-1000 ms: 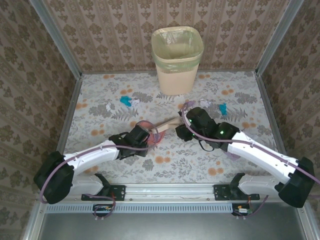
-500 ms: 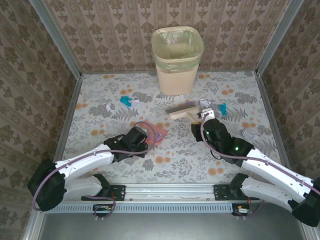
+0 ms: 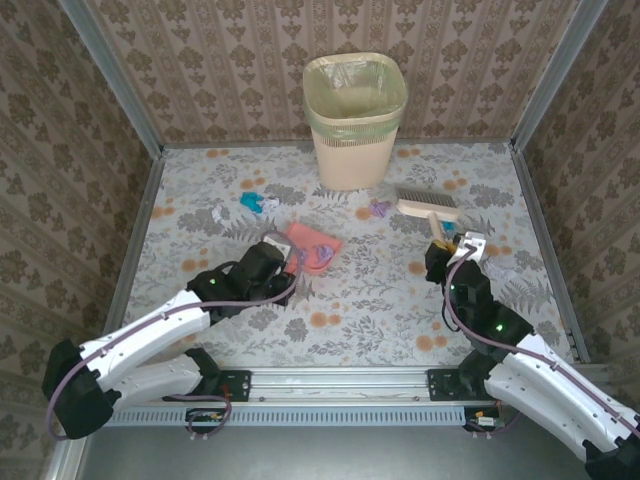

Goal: Sweep away the paper scraps from the table

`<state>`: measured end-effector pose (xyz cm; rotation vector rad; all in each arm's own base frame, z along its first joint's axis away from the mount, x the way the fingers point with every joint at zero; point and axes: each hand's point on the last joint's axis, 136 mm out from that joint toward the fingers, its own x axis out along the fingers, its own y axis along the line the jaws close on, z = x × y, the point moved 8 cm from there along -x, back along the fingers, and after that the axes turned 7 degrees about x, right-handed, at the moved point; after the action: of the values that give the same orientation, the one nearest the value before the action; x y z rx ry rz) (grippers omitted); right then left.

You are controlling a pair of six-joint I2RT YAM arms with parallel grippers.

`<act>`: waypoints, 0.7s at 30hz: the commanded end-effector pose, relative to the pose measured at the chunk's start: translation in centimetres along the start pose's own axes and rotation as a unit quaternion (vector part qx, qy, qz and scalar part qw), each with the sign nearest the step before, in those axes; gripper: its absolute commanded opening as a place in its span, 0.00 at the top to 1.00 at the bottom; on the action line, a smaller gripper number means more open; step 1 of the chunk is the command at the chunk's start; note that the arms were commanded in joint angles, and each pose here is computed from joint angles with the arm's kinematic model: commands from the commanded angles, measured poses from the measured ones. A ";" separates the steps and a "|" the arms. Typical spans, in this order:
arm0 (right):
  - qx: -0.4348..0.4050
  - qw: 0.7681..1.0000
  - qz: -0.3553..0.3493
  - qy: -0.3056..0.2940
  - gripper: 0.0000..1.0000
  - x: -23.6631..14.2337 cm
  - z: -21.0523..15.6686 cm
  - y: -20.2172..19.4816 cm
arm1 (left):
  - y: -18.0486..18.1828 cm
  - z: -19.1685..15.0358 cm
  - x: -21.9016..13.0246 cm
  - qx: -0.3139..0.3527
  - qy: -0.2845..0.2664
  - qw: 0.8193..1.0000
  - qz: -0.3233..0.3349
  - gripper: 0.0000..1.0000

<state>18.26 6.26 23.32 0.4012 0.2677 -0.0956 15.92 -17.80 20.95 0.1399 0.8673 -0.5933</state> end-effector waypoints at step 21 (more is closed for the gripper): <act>0.031 0.999 0.025 -0.038 1.00 0.2 -0.7 -0.4 | -4.2 19.1 -5.8 0.016 -0.100 0.995 -0.026 1.00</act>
<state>18.10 6.13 22.10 0.4443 0.2251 -0.0832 22.96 -24.97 37.02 0.0884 0.6624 -0.6518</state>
